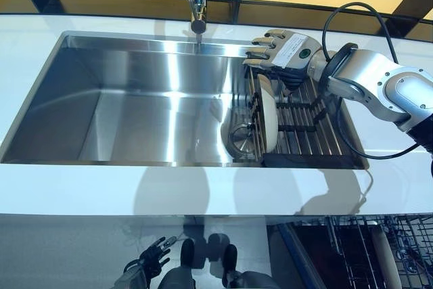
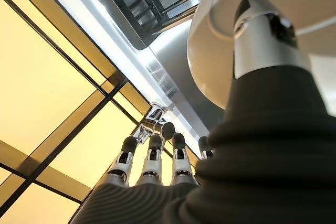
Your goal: Take plates into dishwasher
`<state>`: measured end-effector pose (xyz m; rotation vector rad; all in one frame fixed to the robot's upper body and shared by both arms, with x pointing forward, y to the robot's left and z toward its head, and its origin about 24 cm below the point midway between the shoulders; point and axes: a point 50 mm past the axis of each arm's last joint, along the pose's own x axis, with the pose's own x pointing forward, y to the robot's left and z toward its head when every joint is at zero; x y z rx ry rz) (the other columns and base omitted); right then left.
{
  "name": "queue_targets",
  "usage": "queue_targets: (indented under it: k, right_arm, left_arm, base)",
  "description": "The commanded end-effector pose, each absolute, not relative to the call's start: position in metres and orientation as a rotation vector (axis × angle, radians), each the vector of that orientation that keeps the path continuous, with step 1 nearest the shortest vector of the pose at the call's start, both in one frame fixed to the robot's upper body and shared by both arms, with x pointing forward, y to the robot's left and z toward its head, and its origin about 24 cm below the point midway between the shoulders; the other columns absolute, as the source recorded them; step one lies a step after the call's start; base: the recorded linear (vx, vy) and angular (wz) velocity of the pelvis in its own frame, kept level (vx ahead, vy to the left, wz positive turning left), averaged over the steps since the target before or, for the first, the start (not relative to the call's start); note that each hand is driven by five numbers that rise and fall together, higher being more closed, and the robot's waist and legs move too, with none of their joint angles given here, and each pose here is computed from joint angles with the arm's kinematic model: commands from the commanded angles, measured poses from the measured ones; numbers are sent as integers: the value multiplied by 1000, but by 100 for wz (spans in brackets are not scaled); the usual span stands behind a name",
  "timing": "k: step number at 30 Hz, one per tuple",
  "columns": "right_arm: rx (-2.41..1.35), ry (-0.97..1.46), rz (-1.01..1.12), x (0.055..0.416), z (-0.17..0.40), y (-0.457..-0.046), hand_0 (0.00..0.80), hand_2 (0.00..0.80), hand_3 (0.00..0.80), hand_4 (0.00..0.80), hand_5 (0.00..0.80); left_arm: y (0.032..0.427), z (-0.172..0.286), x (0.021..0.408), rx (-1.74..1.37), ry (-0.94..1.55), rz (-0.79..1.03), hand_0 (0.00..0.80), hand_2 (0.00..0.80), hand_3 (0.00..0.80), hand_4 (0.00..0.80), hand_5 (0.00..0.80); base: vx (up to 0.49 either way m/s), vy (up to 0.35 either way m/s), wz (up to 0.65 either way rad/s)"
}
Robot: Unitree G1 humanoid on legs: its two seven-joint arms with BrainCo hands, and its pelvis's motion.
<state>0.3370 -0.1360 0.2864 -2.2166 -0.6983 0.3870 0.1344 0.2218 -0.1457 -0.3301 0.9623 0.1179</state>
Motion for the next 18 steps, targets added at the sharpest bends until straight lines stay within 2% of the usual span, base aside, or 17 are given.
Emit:
queue_targets:
  k: [1,18]
  right_arm:
    - [-2269,-788,340,331,309,-124,0,0,0,0,0]
    - [-2304,-731,385,333,301,-125,0,0,0,0,0]
  left_arm:
    - [228,-140,147,-331,912,128,0,0,0,0,0]
    - [228,-139,150,-337,895,128,0,0,0,0,0]
  base:
    - [0,0,0]
    - [0,0,0]
